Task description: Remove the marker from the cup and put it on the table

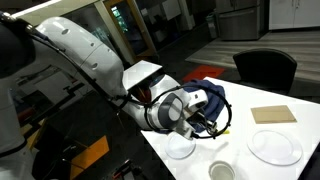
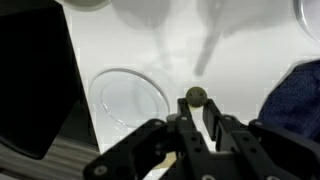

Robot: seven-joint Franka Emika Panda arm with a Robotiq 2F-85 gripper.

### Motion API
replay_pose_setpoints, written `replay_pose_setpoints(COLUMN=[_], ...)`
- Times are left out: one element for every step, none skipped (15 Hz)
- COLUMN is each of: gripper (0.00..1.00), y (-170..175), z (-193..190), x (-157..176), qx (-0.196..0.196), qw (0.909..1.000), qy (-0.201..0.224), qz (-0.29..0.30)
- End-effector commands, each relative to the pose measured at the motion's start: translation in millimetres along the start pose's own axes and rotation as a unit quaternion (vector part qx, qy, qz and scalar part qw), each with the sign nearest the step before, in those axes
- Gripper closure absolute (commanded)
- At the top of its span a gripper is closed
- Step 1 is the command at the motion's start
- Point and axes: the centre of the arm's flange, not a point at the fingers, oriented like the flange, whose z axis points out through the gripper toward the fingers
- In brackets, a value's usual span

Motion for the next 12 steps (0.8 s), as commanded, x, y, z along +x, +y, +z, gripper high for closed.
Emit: replay_pose_setpoints(gripper=[0.95,0.95,0.95,0.95,0.95,0.95,0.95,0.95,0.95,0.95,0.93,0.55], y=[-13.5,-15.0,-18.0,-19.9,-22.4,-24.6,-26.3,-28.2,-29.4,-30.5,-31.6,-31.9], z=[28.7,33.8,39.3,43.6,48.3,51.7,55.2,57.6,59.8,61.6,62.7,62.4], x=[0.5,0.6,0.4,0.3,0.3,0.1,0.1,-0.4,-0.3,-0.3,-0.3,-1.2], qx=[-0.022,-0.026,-0.030,-0.033,-0.037,-0.040,-0.042,-0.044,-0.045,-0.046,-0.047,-0.049], qw=[0.9997,0.9996,0.9995,0.9994,0.9993,0.9991,0.9990,0.9989,0.9989,0.9988,0.9987,0.9986], qy=[0.003,0.000,-0.004,-0.006,-0.009,-0.011,-0.012,-0.014,-0.014,-0.015,-0.016,-0.020], qz=[0.007,0.008,0.007,0.008,0.008,0.008,0.008,0.009,0.007,0.007,0.007,0.005])
